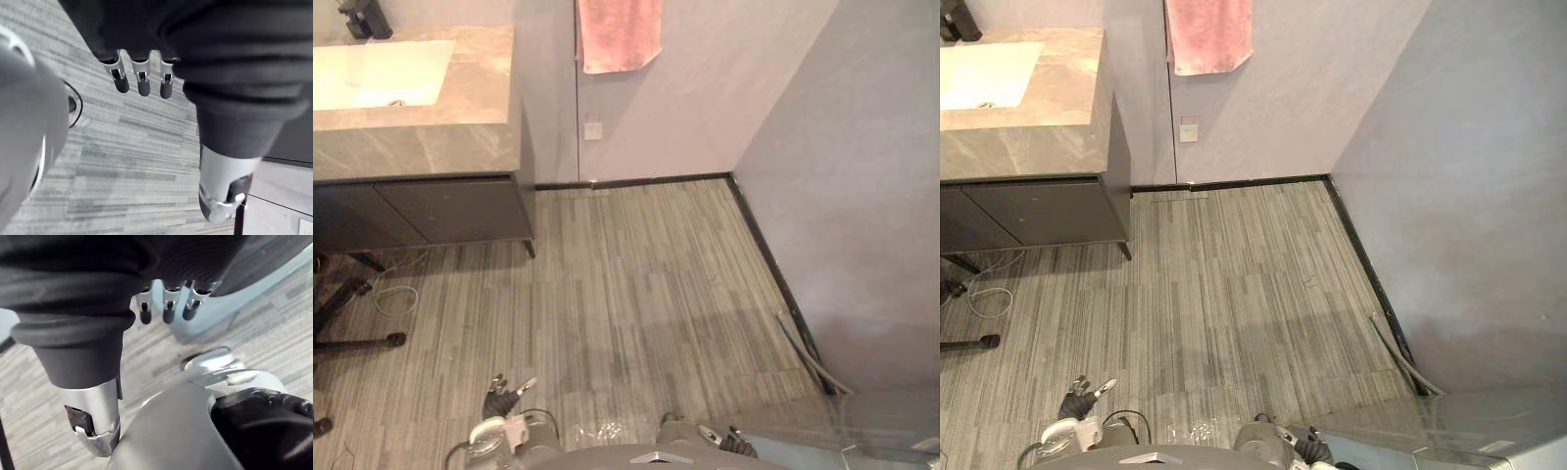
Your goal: Pick up the laundry basket with both hands and put the clothes into the washing machine.
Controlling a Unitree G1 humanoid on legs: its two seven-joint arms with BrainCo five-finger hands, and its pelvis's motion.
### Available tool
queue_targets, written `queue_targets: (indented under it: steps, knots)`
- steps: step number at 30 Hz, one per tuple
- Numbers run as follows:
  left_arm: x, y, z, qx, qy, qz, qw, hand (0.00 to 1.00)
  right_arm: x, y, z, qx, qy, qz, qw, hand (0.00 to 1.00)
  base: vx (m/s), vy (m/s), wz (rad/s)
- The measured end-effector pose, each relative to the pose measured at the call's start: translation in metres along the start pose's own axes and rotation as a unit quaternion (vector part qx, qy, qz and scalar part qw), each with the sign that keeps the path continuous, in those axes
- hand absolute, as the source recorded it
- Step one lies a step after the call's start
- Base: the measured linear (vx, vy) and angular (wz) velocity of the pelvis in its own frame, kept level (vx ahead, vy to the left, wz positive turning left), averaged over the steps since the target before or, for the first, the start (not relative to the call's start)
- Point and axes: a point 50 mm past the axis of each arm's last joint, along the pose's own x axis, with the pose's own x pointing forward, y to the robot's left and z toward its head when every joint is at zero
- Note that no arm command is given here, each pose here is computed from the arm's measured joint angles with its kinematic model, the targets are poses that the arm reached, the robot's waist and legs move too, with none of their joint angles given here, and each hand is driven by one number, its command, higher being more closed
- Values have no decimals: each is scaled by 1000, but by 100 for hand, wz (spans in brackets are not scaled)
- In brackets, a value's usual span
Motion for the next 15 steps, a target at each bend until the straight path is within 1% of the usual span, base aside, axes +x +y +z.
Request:
queue_targets:
  steps: [4, 6, 10, 15]
  knots:
    - [2, 6, 5, 16, -10, 4, 1000, 0, 1, 2, 3, -12, -2, 5, 1000, 0, -27, 67, -27]
    - [2, 3, 8, 25, -16, -4, 1000, 0, 2, 3, 6, -25, -6, 10, 1000, 0, -71, -78, -16]
    - [-1, -16, 0, 24, -6, -30, 999, 0, 4, -3, 14, -57, -13, 11, 998, 0, -92, -92, -21]
    - [-4, -14, -11, 24, 12, -27, 999, 0, 4, -7, 11, -83, -5, 4, 997, 0, -95, -39, -17]
